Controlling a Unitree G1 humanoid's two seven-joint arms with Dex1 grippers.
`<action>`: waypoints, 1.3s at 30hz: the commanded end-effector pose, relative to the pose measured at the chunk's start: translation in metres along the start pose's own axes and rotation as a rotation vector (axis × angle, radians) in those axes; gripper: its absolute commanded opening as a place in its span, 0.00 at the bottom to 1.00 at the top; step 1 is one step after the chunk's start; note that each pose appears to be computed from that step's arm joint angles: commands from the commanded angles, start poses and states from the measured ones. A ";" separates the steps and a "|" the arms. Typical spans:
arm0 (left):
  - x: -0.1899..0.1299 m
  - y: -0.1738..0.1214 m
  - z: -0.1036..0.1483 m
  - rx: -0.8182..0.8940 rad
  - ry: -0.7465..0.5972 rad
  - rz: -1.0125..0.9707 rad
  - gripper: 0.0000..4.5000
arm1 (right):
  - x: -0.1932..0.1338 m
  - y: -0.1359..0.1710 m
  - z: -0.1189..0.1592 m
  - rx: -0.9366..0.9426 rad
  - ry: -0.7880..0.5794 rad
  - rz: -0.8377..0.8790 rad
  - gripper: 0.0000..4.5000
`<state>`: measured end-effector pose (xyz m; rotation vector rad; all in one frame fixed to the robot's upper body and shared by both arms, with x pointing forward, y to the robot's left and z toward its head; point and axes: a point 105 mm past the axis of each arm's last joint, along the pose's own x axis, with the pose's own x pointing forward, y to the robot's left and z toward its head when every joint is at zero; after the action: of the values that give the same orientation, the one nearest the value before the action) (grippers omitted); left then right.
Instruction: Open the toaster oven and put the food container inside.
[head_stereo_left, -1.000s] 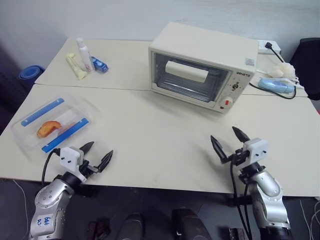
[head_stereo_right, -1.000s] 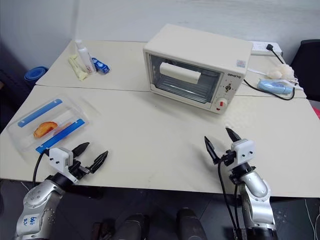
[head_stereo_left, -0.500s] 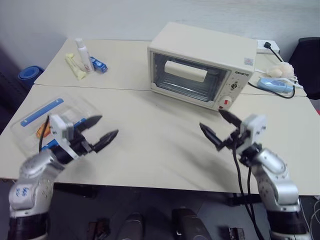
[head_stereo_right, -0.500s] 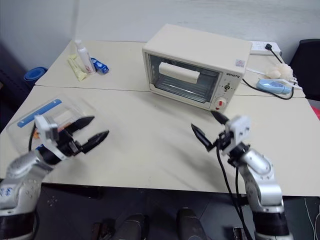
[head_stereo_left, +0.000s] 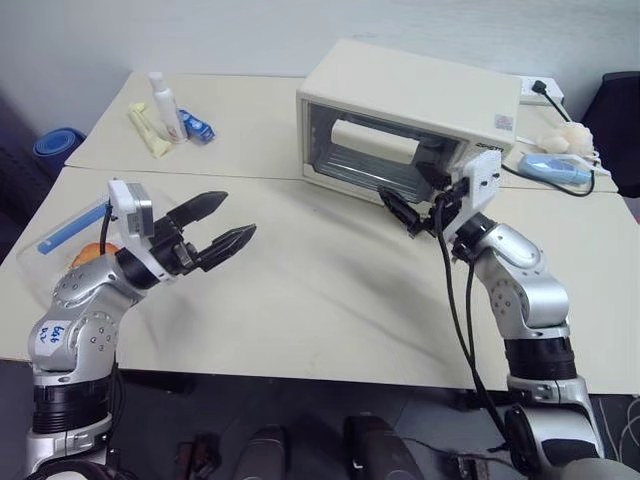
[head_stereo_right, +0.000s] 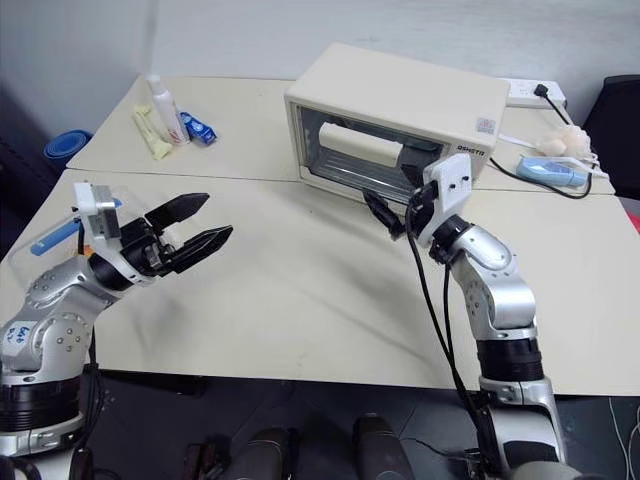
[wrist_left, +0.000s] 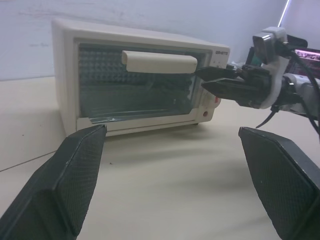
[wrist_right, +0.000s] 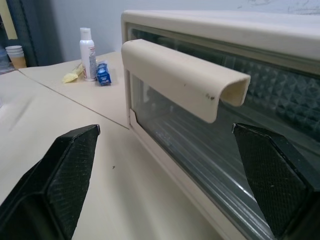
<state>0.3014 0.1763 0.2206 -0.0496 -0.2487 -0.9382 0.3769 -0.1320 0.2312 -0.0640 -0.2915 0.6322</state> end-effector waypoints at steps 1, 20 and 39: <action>0.001 -0.007 0.008 0.034 -0.030 -0.010 1.00 | 0.005 0.002 0.019 -0.035 -0.073 0.011 0.98; 0.053 0.053 0.015 0.064 -0.065 0.080 0.48 | -0.030 0.075 -0.017 -0.126 0.033 0.393 1.00; 0.131 0.069 -0.012 0.218 0.178 -0.087 0.01 | -0.060 0.072 -0.036 -0.201 0.094 0.339 1.00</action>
<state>0.4344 0.1120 0.2338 0.1796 -0.1672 -0.9706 0.3079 -0.1063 0.1548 -0.3061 -0.1760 0.9394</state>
